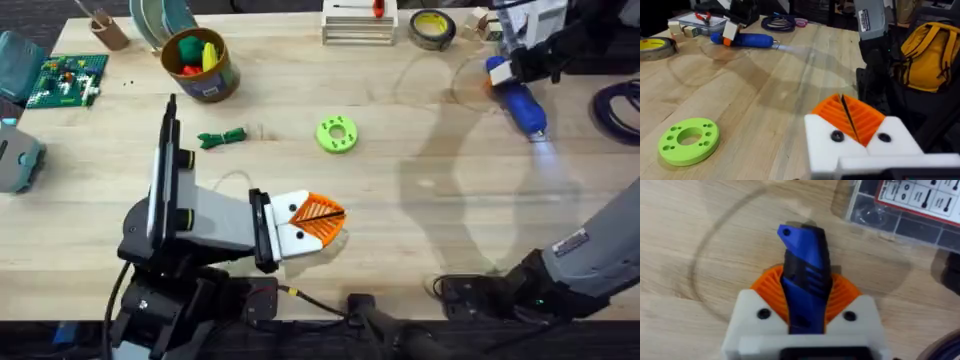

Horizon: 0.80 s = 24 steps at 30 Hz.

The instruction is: Pick up the gripper from the table and insert it into the empty holder that is missing its gripper. Then pick up a screw, insert it into the mounting hole, and use the screwdriver to tighten it. Finally, clean up the table by picking up the vegetable and placing it into the bucket.

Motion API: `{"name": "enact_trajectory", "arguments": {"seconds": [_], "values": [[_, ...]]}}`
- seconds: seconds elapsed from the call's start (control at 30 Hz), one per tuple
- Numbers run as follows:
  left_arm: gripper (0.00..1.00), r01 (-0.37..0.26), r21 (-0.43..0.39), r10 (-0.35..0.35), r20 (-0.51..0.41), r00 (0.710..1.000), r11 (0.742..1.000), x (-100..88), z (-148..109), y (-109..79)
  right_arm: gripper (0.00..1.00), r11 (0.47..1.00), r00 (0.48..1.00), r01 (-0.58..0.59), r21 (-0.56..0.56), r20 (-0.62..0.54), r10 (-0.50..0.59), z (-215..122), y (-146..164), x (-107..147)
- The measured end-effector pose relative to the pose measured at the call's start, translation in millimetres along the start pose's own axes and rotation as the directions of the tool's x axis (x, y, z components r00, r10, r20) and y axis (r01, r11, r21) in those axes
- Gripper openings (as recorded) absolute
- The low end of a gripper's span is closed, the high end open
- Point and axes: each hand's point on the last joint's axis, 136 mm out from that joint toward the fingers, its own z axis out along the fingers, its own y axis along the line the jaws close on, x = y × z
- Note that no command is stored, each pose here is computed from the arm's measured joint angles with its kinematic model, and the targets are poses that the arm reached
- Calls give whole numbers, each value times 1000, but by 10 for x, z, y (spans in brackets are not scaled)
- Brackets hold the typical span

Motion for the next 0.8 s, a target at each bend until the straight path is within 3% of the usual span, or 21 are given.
{"name": "enact_trajectory", "arguments": {"seconds": [0.17, 0.63, 0.8], "values": [[4, 0, 0, 0, 0, 1000, 1000, 0, 0, 0, 21, 1000, 1000, 11, 6, -3, -11, -4, -11, 4], [4, 0, 0, 0, 0, 1000, 1000, 0, 0, 0, 19, 999, 996, 10, -44, -85, -14, -153, 165, 172], [4, 0, 0, 0, 0, 1000, 1000, 0, 0, 0, 17, 999, 998, 47, -28, -36, -48, -460, 276, 17]]}}
